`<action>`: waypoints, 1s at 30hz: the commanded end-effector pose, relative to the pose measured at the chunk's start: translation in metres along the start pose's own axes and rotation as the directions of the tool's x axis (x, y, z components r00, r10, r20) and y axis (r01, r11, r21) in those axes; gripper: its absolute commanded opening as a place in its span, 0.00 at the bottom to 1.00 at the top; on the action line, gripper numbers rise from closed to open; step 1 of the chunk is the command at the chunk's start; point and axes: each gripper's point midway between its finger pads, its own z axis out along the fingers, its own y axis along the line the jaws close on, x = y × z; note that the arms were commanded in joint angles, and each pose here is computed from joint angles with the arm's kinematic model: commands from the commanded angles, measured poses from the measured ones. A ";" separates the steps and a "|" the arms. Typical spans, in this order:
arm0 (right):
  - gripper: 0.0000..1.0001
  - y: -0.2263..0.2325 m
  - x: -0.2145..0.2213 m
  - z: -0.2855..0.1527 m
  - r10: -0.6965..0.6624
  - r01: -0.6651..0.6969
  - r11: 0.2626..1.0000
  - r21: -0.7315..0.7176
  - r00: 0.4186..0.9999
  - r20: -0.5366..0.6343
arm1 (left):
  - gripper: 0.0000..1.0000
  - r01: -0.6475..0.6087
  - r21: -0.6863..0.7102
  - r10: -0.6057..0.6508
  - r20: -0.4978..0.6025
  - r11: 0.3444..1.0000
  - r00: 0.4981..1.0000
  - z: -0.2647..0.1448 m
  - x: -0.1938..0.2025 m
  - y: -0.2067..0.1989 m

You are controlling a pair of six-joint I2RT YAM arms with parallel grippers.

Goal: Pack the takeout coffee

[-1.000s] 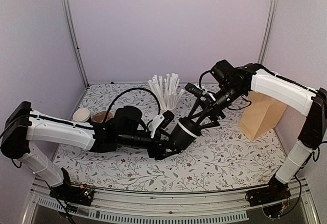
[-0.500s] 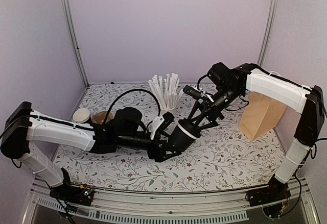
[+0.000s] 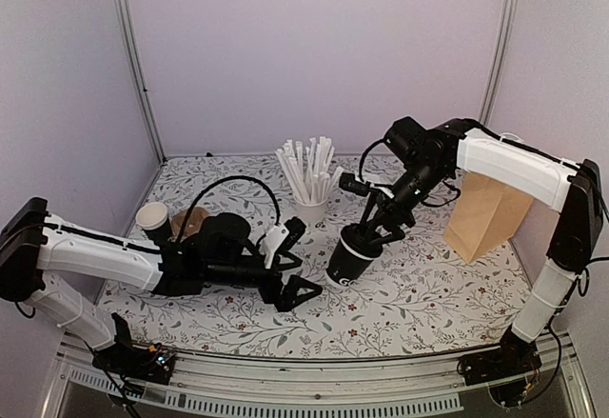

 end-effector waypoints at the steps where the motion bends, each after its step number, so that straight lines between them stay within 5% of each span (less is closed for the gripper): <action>1: 0.56 -0.030 0.011 0.000 0.022 -0.006 0.990 0.144 0.994 -0.108 | 1.00 0.025 -0.109 -0.022 0.023 0.994 0.999 -0.022 0.001 0.013; 12: 0.56 -0.081 0.035 0.002 0.096 0.003 0.946 0.324 0.953 -0.288 | 1.00 0.133 -0.440 -0.076 0.144 0.888 0.987 -0.073 -0.017 0.071; 30: 0.58 -0.188 0.039 -0.047 0.177 0.014 0.846 0.533 0.936 -0.305 | 1.00 0.215 -0.410 -0.147 0.189 0.887 0.971 -0.084 -0.012 0.072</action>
